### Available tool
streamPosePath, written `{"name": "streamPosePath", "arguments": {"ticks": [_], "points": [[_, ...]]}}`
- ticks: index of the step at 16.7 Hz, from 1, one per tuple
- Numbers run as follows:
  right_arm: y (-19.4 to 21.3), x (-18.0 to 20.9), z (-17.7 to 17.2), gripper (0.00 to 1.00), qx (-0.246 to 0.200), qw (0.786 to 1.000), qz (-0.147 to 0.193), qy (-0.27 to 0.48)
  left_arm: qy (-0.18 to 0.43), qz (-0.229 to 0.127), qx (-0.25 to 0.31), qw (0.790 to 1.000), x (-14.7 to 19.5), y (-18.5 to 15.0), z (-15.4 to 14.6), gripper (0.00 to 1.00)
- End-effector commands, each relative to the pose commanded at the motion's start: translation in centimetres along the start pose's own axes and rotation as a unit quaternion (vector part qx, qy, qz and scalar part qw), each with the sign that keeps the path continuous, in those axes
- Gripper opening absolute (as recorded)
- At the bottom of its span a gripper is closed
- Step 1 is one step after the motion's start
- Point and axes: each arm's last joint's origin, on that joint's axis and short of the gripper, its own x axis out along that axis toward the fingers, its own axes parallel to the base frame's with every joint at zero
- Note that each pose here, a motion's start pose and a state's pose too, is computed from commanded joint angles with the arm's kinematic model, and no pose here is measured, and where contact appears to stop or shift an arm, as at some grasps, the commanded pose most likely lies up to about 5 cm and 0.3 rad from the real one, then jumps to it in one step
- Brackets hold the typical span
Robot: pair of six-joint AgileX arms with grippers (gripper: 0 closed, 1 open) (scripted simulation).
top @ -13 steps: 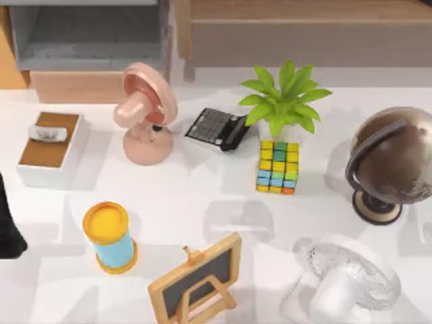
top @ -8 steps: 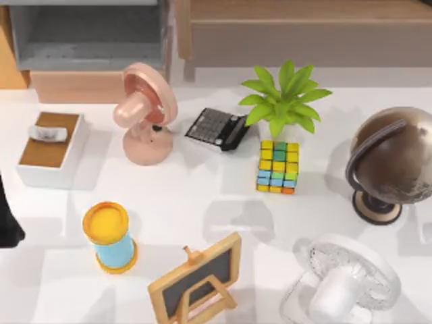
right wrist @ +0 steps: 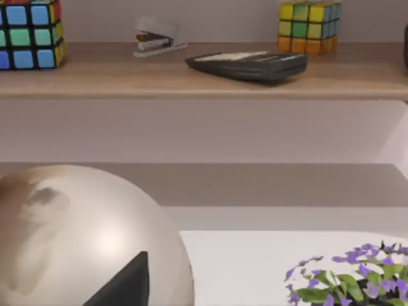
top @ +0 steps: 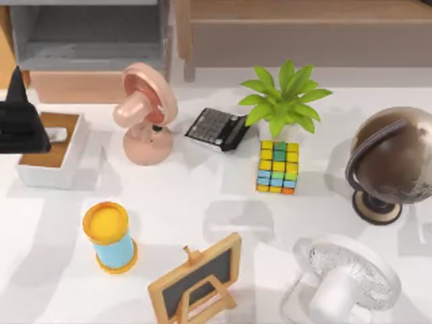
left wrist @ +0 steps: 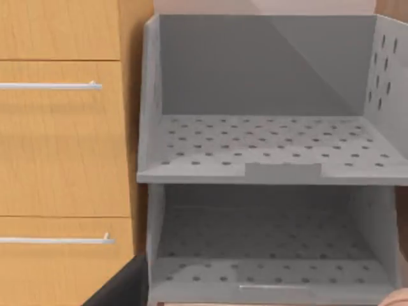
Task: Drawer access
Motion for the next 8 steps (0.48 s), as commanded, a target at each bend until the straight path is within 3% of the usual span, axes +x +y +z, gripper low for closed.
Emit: {"name": "streamPosePath", "arguments": {"ticks": [4,8], "points": [[0.0,0.0,0.0,1.0,0.0,1.0,0.0,0.0,0.005,0.0,0.003,1.0,3.0,-3.1,2.2,1.0],[0.0,0.0,0.0,1.0,0.0,1.0,0.0,0.0,0.002,0.001,0.001,1.0,4.0,-4.4,3.0,1.0]]}}
